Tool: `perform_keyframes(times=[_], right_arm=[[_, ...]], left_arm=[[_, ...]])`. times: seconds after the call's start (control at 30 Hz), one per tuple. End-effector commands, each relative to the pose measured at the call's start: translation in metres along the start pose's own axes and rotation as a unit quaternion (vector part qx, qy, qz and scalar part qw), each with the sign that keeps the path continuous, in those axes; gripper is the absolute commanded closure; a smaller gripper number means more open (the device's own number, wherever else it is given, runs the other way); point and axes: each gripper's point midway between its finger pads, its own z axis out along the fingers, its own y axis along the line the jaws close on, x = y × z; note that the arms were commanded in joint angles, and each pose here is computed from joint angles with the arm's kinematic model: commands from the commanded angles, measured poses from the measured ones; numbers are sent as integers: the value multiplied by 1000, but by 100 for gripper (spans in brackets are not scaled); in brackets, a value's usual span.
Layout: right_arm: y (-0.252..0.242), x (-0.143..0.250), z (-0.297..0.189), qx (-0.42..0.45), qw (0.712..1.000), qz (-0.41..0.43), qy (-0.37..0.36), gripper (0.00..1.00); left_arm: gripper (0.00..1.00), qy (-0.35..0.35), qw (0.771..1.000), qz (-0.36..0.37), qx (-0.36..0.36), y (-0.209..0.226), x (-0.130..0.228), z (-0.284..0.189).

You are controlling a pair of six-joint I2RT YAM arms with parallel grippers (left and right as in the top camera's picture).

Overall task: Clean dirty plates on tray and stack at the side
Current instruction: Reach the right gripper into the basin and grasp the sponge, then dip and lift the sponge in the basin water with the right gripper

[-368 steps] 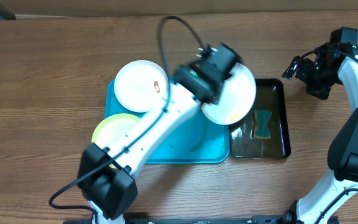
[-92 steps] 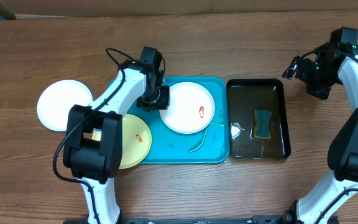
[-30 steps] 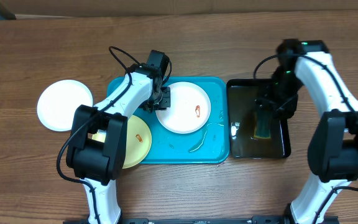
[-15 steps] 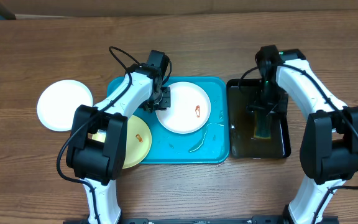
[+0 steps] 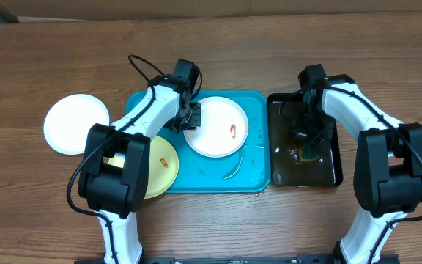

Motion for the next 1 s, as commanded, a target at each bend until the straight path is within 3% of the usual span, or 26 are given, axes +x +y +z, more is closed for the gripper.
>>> perform_keyframes(times=[0.0, 0.03, 0.07, 0.5, 0.57, 0.6, 0.63, 0.77, 0.87, 0.9, 0.97], right_arm=[[7, 1, -8, -22, 1000, 0, -5, 85], [8, 3, -8, -28, 1000, 0, 0, 60], [11, 4, -9, -34, 999, 0, 5, 50], [-3, 45, -21, -10, 995, -11, 94, 44], [-5, 44, -21, -5, 996, -11, 93, 40], [-5, 46, -21, -4, 995, -11, 96, 25], [-6, 48, -22, -2, 995, -11, 100, 19], [-9, 56, -21, 3, 993, -10, 115, 18], [-10, 59, -16, 5, 993, -9, 119, 28], [-11, 60, -16, 6, 993, -9, 121, 47], [-10, 62, -16, 4, 992, -8, 124, 66]], left_arm=[[69, 13, 1000, -2, -2, 1, 8, 7], [69, 13, 1000, -3, -2, 1, 8, 7], [69, 13, 1000, -3, -2, 1, 8, 7], [69, 15, 1000, -2, -2, 2, 8, 7], [69, 15, 1000, -2, -3, 2, 9, 7], [69, 15, 1000, -2, -3, 2, 9, 7], [69, 16, 1000, -2, -3, 2, 9, 7], [69, 16, 1000, -2, -3, 2, 9, 7], [69, 17, 1000, -2, -3, 2, 9, 7], [68, 17, 1000, -2, -3, 2, 9, 7], [68, 17, 1000, -2, -3, 2, 9, 7]])
